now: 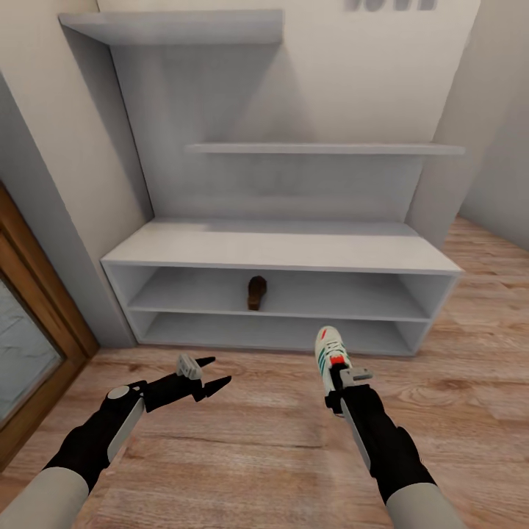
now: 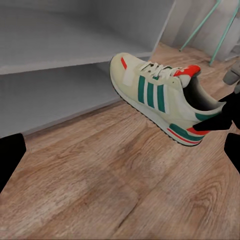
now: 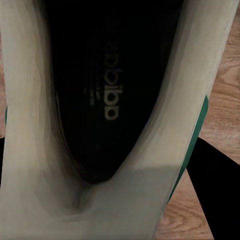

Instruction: Pick up the two gym shoes and the two sandals from the corridor floor and place them onto the hallstand (shoe rack) in the corridor, making sure they are on the rack and not on the floor. Arrange them so the two gym shoes are next to each other and the two sandals are next to each other.

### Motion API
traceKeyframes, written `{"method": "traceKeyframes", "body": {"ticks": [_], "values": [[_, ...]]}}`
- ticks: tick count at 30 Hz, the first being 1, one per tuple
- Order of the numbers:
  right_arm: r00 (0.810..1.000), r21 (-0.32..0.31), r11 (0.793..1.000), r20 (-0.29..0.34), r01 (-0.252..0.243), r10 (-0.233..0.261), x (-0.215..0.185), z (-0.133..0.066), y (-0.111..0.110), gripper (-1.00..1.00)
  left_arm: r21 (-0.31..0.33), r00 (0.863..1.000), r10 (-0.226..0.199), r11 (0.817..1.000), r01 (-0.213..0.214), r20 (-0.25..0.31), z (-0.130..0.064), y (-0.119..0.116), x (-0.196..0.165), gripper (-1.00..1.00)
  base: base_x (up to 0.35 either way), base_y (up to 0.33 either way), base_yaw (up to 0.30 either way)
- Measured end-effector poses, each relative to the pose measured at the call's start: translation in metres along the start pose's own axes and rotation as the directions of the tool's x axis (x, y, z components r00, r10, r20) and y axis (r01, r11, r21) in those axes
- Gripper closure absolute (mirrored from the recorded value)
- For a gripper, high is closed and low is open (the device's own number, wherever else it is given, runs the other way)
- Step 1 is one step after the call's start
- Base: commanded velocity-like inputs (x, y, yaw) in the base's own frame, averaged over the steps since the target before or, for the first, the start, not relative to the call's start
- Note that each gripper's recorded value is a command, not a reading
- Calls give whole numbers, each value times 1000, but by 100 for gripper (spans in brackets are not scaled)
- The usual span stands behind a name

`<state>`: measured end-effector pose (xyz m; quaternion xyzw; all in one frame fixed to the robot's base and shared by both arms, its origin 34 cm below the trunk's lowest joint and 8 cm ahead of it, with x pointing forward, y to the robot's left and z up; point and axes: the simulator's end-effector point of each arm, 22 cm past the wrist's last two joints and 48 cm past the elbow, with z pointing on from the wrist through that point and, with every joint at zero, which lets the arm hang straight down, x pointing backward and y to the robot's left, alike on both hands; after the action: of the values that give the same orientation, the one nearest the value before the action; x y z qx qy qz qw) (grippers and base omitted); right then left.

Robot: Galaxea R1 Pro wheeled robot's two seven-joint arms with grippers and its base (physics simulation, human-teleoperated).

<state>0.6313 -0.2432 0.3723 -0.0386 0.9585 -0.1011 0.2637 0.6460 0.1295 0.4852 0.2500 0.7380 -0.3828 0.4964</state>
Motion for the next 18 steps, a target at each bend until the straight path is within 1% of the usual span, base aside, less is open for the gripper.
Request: {"method": "traceKeyframes", "body": {"ticks": [3, 4, 5, 8, 13, 18], "values": [[1000, 1, 1000, 4, -1, 1, -2, -1, -1, 100, 0, 1000, 0, 1000, 0, 0, 0, 0, 0, -100, 58, 84, 0], [1000, 8, 1000, 30, -7, 6, -12, -6, -5, 100, 1, 1000, 0, 1000, 0, 0, 0, 0, 0, -100, 13, 18, 0], [999, 8, 1000, 43, -12, 12, -17, -8, -6, 100, 0, 1000, 0, 1000, 0, 0, 0, 0, 0, -100, 8, 12, 0], [998, 7, 1000, 60, -21, 20, -24, -12, -8, 100, 1, 1000, 0, 1000, 0, 0, 0, 0, 0, -100, 4, 6, 0], [997, -30, 998, 60, -52, 54, -25, -13, 0, 100, 1, 1000, 0, 1000, 0, -2, 0, 0, 1, -100, 0, 1, 0], [996, -45, 997, 58, -62, 65, -24, -13, 3, 100, 5, 1000, 0, 1000, 0, -2, 0, -1, 1, -100, 0, 0, 0]]}}
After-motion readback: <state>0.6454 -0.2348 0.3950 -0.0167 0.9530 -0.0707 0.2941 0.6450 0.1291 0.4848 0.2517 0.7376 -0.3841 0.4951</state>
